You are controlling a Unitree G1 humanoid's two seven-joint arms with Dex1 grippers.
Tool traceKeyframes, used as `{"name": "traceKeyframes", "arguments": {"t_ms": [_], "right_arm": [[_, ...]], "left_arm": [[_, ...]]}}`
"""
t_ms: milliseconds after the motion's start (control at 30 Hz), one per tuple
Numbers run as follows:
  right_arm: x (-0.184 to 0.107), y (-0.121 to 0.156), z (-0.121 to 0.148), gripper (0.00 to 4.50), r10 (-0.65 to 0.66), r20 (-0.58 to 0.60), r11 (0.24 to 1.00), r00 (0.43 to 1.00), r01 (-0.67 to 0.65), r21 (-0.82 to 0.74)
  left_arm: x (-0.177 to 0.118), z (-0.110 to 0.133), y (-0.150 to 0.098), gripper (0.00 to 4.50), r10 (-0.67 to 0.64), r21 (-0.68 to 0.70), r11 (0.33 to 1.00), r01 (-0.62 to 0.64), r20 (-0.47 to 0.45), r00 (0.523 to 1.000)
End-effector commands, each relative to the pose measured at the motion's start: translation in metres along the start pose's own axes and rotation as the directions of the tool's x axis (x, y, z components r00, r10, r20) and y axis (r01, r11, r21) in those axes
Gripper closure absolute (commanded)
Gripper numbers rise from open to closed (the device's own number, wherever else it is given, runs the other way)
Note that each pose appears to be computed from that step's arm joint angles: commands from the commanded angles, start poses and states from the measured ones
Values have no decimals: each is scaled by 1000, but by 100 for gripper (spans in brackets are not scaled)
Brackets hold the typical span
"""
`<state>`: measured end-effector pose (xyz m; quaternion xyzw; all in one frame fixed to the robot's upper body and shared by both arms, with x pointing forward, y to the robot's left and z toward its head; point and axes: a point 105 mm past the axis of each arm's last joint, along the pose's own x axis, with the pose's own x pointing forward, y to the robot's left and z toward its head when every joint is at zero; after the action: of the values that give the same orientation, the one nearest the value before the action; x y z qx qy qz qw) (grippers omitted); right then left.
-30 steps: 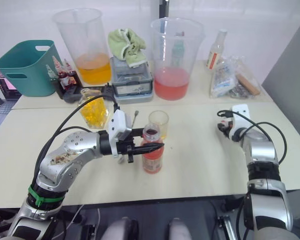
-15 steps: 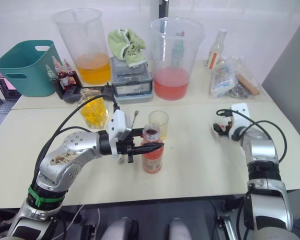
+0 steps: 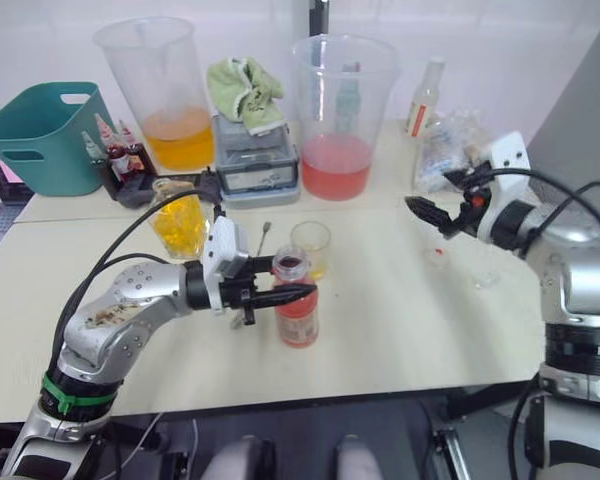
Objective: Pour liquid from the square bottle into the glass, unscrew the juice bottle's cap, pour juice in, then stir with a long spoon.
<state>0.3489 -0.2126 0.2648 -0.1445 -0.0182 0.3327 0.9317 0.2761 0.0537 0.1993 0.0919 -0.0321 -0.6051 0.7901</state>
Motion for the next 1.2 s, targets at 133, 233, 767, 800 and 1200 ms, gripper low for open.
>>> {"name": "traceKeyframes", "arguments": {"t_ms": [133,233,767,800,1200], "right_arm": [[-8,45,21,4,247,6,969,969,-247,-13],[-5,51,21,4,273,7,962,962,-273,-5],[-2,64,20,4,262,14,964,965,-263,39],[-4,65,19,4,260,10,965,965,-260,41],[-27,78,11,4,168,-26,983,986,-165,84]], "left_arm": [[-25,25,13,294,112,-32,993,-110,53,992],[-35,43,18,294,137,-27,990,-135,83,987],[-46,75,85,294,301,139,940,-311,86,950],[-44,75,91,294,307,147,937,-317,87,948],[-13,65,148,294,420,376,829,-415,72,905]]}}
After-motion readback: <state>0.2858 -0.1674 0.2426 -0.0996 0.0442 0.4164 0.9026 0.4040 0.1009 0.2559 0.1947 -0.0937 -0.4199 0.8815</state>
